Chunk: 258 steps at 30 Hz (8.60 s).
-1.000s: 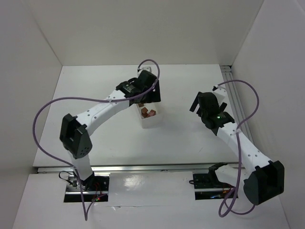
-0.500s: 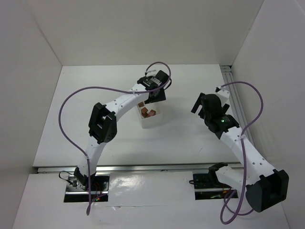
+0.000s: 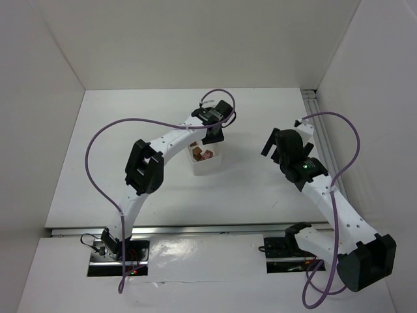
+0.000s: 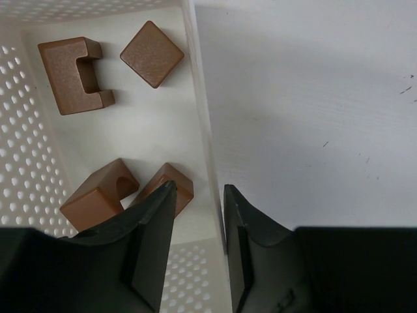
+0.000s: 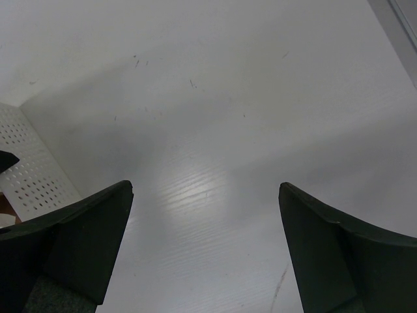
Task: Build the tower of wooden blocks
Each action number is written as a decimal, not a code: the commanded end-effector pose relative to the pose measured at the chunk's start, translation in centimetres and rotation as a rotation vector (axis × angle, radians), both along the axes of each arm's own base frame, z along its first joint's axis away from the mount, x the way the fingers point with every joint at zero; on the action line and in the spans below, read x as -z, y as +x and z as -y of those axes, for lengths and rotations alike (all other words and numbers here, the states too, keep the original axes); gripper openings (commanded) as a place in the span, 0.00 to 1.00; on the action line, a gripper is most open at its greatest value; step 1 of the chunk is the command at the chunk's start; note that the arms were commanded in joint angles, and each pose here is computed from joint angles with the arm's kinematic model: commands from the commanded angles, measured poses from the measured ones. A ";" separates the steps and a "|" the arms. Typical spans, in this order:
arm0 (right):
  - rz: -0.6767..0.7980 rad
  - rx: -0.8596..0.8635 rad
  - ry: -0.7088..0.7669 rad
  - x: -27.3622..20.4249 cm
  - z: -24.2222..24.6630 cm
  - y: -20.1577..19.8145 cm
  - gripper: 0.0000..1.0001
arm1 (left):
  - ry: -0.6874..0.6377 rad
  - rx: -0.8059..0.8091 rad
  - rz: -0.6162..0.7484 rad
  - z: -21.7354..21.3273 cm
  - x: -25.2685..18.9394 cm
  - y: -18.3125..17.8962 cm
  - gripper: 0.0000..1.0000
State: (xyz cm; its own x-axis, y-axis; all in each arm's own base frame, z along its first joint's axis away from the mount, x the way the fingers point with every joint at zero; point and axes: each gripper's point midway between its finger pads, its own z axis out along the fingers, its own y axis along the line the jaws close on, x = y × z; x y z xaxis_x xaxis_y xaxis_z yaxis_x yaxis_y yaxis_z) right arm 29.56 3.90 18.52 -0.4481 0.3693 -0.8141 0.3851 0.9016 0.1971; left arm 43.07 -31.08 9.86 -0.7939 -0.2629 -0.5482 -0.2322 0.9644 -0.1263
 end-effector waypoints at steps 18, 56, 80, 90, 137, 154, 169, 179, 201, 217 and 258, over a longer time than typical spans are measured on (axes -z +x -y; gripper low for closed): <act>0.018 0.008 0.007 -0.7 0.2 -0.7 1.00 | -0.326 0.479 0.072 4.4 -10.4 -3.8 0.00; 0.059 0.019 -0.029 -4.4 1.0 -0.6 1.00 | -1.585 0.850 0.119 4.2 -14.4 -5.8 0.00; 0.016 -0.006 -0.033 -2.8 0.5 -0.9 1.00 | -1.745 0.814 0.157 3.4 -13.9 -5.8 0.00; 0.034 -0.005 -0.027 -3.4 0.5 -0.9 1.00 | -1.761 0.888 0.186 4.3 -16.0 -5.9 0.00; 0.261 0.037 0.006 -15.1 2.3 -2.7 1.00 | -1.577 1.246 0.263 7.2 -27.2 -10.1 0.00; 0.152 -0.012 -0.037 -9.9 0.4 0.9 1.00 | -0.097 0.219 0.157 -19.1 -13.1 5.1 0.00; -0.089 -0.068 -0.041 -2.8 -1.8 2.1 1.00 | 0.336 -0.203 0.027 -39.4 -5.3 9.9 0.00; -0.165 -0.042 -0.022 -0.4 -2.9 4.0 1.00 | 0.347 -0.227 0.038 -41.9 -3.2 13.4 0.16; -0.192 -0.323 -0.077 2.9 -13.3 16.8 1.00 | -0.049 0.316 0.167 -17.0 -13.5 1.1 1.00; -0.232 -0.634 -0.101 7.9 -17.3 22.3 0.98 | -0.155 0.173 0.057 -16.6 -4.9 -8.2 0.92; -0.259 -0.669 -0.239 12.1 -15.6 25.9 0.62 | -0.097 0.144 0.019 -18.2 -4.0 -8.1 0.92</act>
State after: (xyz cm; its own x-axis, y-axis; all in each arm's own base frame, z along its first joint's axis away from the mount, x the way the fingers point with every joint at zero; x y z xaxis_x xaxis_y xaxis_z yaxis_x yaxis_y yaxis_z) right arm 54.28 20.95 4.33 -0.7177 -0.2884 -0.6338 -0.3398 0.9395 -0.0427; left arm 34.30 -13.16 12.62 -0.8361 -0.1944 -0.5129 -0.0886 0.9707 -0.2235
